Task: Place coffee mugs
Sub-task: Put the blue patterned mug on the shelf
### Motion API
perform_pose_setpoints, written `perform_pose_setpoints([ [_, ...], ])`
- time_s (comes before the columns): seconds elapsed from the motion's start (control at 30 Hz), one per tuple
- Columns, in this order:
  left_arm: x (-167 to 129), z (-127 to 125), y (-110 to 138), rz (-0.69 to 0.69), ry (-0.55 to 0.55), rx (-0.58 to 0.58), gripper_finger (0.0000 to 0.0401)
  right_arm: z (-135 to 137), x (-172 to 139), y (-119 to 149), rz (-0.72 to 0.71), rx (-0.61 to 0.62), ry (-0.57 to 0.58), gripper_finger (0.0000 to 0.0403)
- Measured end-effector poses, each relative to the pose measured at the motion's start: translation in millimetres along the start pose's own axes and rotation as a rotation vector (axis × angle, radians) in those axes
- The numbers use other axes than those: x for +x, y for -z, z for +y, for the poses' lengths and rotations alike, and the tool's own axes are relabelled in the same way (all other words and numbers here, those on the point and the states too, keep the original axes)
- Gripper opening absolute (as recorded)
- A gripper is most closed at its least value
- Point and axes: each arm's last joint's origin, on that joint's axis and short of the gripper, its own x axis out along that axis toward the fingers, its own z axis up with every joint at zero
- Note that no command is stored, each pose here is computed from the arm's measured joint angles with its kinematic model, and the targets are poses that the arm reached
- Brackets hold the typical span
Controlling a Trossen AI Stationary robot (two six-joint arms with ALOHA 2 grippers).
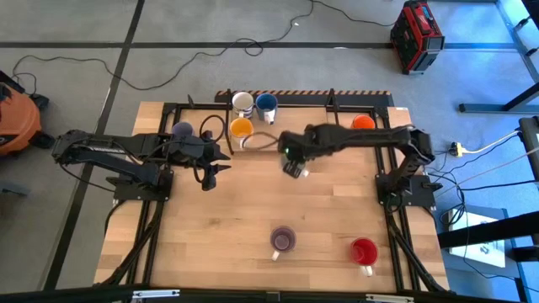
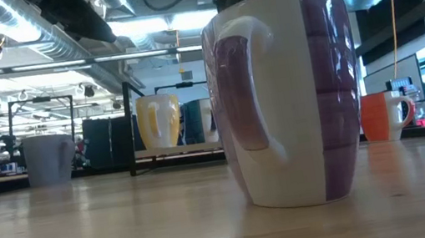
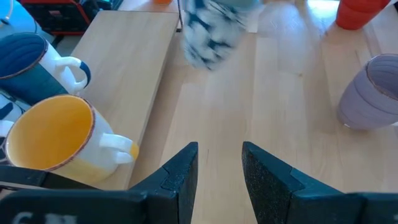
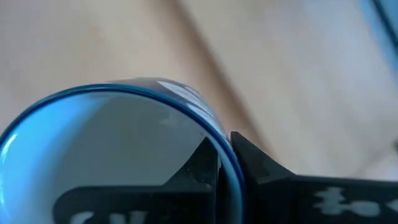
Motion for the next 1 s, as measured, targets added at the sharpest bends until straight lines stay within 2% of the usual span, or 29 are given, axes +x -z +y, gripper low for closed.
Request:
perform_pose_setpoints([
  [0.27,0.0,-0.1,0.0,0.0,0.0,-0.005,0.0119,-65.1,7.8,-19.0,0.013,0.14,0.08,0.0008],
  [0.43,0.0,0.0,0.0,0.0,0.0,-0.006,0.0119,-106.2,15.7,-29.6,-0.039,0.297,0.093,0.0009],
  [0.53,0.0,0.1,-0.1,-0.001,-0.004,-0.006,0.0119,-128.0,19.3,-35.0,-0.078,0.371,0.062,0.0005],
  [0.83,-0.1,0.3,-2.7,-0.028,-0.018,-0.012,0.0119,-175.8,39.8,-38.0,-0.081,0.524,0.019,0.0005],
  [1.0,-0.1,0.3,-3.3,-0.034,-0.018,-0.013,0.0119,-188.5,52.3,-41.3,-0.063,0.569,0.0,0.0005],
])
